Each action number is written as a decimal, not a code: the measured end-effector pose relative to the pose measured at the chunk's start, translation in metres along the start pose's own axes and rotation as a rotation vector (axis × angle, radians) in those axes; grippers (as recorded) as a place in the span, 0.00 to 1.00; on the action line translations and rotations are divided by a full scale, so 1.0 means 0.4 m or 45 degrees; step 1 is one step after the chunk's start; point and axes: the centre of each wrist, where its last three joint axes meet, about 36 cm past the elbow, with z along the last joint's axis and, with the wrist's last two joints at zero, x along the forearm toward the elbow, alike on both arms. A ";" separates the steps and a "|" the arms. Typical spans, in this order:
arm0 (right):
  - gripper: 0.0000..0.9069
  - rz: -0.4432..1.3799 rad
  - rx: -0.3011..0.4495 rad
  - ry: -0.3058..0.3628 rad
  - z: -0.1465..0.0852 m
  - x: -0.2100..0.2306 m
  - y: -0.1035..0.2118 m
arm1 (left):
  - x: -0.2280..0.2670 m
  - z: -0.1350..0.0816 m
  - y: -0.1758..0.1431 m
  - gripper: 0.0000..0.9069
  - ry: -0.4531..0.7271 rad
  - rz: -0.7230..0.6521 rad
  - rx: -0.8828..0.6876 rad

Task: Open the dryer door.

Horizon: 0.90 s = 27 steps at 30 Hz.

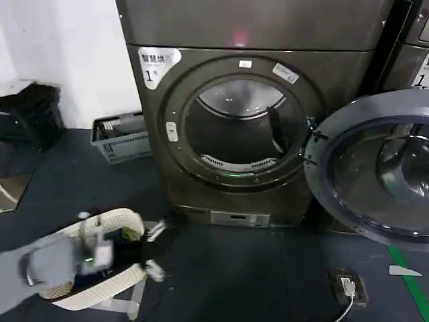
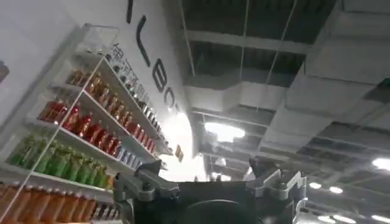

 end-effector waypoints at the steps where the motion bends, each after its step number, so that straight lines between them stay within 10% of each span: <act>1: 1.00 -0.003 0.001 0.000 0.001 0.000 0.007 | 0.028 0.004 -0.003 1.00 0.046 -0.007 -0.009; 13: 1.00 -0.017 -0.014 0.017 0.019 0.010 0.034 | 0.241 0.054 0.024 1.00 0.557 0.091 -0.135; 27: 1.00 -0.057 -0.021 0.005 0.013 0.023 0.058 | 0.337 0.166 0.089 1.00 0.820 0.154 -0.171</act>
